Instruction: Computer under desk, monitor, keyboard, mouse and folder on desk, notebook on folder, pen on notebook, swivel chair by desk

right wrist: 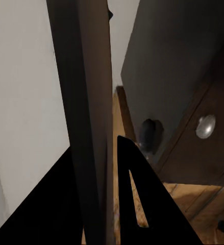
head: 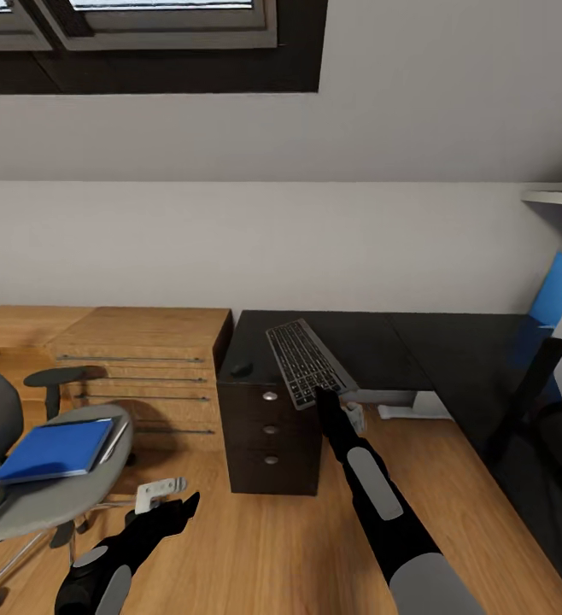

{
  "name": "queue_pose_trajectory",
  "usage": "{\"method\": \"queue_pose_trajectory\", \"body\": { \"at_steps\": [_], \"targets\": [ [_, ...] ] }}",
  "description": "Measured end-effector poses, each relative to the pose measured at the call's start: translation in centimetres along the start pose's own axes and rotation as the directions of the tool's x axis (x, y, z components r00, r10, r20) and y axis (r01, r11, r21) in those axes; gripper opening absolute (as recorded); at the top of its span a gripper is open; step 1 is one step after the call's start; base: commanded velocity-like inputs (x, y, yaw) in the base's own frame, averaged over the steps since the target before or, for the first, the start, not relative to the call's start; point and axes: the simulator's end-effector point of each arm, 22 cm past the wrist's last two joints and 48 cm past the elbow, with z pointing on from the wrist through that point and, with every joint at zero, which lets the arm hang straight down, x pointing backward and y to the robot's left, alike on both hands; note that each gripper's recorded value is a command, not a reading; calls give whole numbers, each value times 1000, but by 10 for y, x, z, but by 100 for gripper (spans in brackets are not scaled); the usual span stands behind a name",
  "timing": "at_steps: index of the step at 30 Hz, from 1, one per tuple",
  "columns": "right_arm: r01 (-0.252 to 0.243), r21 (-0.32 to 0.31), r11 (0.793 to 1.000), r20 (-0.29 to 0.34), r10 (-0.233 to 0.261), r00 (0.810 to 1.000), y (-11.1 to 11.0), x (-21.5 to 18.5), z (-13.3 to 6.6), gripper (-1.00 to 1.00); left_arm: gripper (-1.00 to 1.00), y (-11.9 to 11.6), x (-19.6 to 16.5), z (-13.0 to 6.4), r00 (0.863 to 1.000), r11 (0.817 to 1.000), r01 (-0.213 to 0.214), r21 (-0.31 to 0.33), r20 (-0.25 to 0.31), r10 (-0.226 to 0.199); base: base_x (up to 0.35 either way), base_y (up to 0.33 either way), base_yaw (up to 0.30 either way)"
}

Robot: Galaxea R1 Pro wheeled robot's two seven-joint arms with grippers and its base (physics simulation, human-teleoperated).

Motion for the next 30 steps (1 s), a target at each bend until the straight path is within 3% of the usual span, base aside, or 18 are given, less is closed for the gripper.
{"method": "queue_pose_trajectory", "body": {
  "at_steps": [3,4,6,8,10,17,20,23,25,30],
  "targets": [
    [-110,15,994,-1,110,994,-7,1,0,-100,100,0,-1,0,1000,1000,1,1,2,-1,331,99,0],
    [-173,21,985,0,173,985,-10,2,0,-100,100,0,-1,0,1000,1000,1,1,3,-1,331,110,0],
    [-254,25,967,-1,254,967,-11,3,0,-100,100,-1,-2,-1,1000,1000,1,2,4,-1,331,120,0],
    [-316,28,948,1,316,949,-13,4,0,-100,100,0,-2,-1,1000,1000,2,1,5,-2,331,130,0],
    [-340,28,940,5,340,941,-13,3,0,-100,100,0,-2,-1,1000,1000,2,1,4,-2,331,133,0],
    [-314,32,949,8,314,949,-15,2,0,-100,100,-1,-3,-1,1000,1000,2,2,7,-2,329,145,0],
    [-252,43,967,7,252,968,-20,4,-1,-100,100,-3,-9,-3,1000,1000,0,6,21,-1,275,224,0],
    [-160,61,985,9,160,987,-29,4,-1,-100,100,-3,-11,-4,1000,1000,0,7,23,0,176,287,0],
    [-111,67,992,43,108,993,-33,-4,-1,-100,100,-3,-11,-4,1000,1000,0,8,21,0,60,309,0],
    [-89,70,994,143,78,987,-36,-26,-3,-100,100,-4,-10,-4,1000,1000,1,9,19,-1,13,103,-10]
  ]
}}
